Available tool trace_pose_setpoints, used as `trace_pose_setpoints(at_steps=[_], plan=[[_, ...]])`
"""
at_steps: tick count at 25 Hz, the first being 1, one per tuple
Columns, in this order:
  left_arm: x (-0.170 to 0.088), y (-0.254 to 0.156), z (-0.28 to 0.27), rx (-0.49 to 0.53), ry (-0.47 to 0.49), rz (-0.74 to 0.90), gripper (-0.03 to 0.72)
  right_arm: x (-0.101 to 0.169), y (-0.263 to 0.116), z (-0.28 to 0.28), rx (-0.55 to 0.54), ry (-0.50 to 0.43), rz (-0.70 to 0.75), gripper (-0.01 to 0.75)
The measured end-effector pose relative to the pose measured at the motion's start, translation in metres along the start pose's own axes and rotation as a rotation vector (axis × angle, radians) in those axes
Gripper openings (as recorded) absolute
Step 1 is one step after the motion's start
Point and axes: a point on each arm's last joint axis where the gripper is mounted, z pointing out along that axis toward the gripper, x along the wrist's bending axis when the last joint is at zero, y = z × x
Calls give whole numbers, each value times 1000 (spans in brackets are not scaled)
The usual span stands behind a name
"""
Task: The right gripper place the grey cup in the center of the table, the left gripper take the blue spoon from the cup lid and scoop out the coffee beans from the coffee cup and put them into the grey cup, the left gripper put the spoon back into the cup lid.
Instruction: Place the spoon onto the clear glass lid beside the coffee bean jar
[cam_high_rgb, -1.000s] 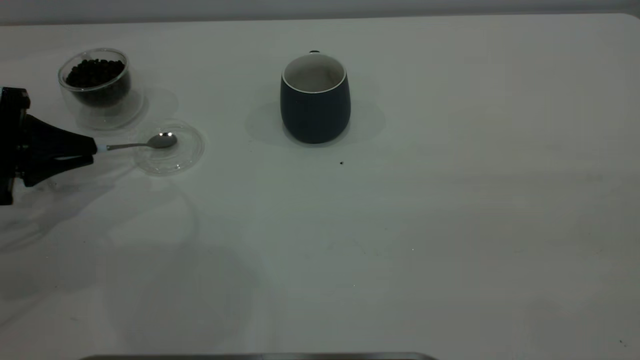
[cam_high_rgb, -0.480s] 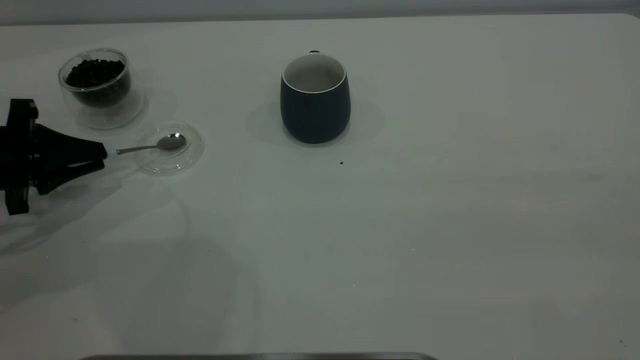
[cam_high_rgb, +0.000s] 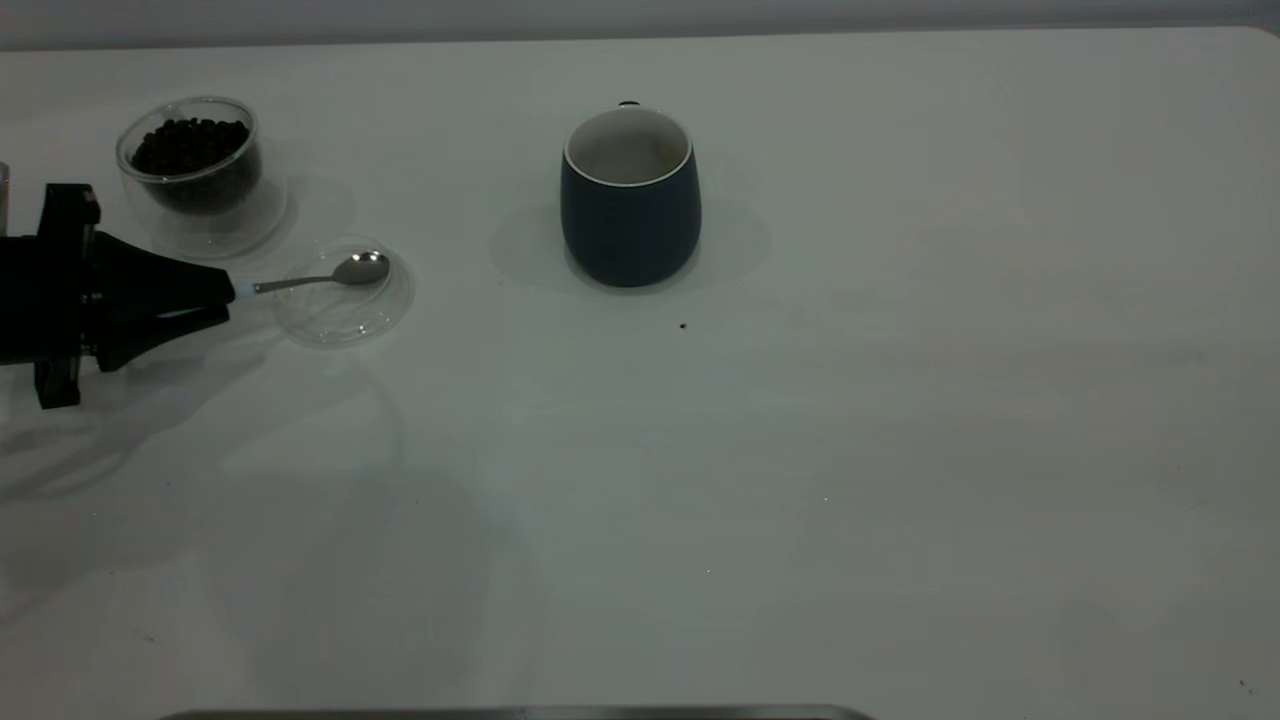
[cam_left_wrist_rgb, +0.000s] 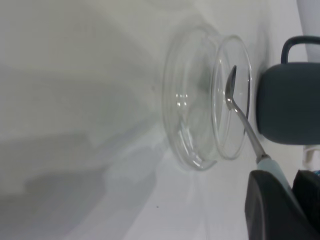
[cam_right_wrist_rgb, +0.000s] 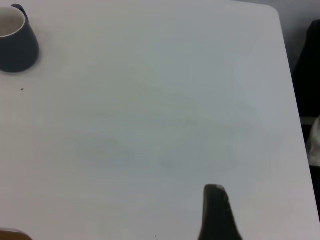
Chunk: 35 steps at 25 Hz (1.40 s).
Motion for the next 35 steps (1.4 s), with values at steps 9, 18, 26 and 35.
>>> trace_pose_setpoints(at_steps=[9, 18, 26, 35], plan=[[0, 0, 0, -1, 0, 0, 123, 0, 0, 0, 0, 0, 0, 462], [1, 2, 0, -2, 13, 6, 123, 0, 0, 0, 0, 0, 0, 462], [3, 3, 2, -2, 20, 6, 123, 0, 0, 0, 0, 0, 0, 462], [6, 2, 6, 9, 15, 3, 123, 0, 0, 0, 0, 0, 0, 462]])
